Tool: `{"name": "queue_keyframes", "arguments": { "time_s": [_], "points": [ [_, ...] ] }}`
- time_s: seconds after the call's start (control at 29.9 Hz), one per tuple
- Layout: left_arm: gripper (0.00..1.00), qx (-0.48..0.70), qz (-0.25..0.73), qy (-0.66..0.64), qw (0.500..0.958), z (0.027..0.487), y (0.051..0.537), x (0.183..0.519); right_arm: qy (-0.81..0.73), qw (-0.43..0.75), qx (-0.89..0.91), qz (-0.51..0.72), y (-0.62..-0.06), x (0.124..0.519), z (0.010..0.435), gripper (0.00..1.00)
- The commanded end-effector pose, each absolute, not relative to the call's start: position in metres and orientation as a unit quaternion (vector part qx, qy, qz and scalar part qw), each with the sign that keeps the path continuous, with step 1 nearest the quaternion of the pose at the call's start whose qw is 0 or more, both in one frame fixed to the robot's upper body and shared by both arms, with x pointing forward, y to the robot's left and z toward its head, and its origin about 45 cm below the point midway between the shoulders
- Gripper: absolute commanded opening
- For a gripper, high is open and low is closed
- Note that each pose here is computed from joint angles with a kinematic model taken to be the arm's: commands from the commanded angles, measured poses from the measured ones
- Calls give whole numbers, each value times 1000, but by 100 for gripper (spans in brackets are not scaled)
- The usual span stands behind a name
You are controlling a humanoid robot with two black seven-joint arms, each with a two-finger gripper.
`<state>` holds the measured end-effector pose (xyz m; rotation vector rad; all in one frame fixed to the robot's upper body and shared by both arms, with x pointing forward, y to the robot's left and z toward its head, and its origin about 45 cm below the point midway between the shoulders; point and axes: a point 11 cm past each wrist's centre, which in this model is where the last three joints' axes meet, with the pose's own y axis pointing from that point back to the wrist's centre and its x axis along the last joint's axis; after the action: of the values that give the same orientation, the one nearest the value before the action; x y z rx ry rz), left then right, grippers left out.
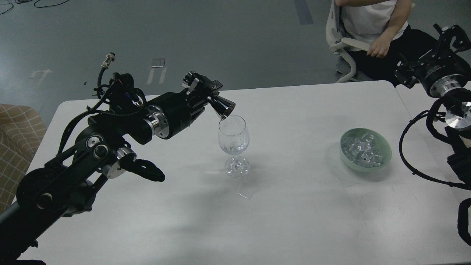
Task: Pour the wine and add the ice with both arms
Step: 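Tilt the jigger with the left gripper to pour into the glass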
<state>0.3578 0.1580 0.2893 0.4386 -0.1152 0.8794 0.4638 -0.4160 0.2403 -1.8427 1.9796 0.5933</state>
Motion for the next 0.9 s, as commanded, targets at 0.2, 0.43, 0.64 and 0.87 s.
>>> {"name": "queue_keyframes", "arguments": {
  "time_s": [0.2, 0.43, 0.64, 0.87],
  "points": [
    [0, 218, 421, -72, 877, 288, 155, 357, 703, 185, -654, 211, -416, 463, 239, 100],
    [0, 215, 419, -70, 880, 288, 152, 356, 702, 186, -654, 210, -416, 464, 241, 100],
    [0, 215, 415, -67, 882, 285, 151, 352, 702, 186, -655, 209, -416, 464, 242, 100],
    [0, 218, 411, -83, 881, 287, 146, 352, 700, 187, -656, 209, -414, 466, 244, 100]
  ]
}}
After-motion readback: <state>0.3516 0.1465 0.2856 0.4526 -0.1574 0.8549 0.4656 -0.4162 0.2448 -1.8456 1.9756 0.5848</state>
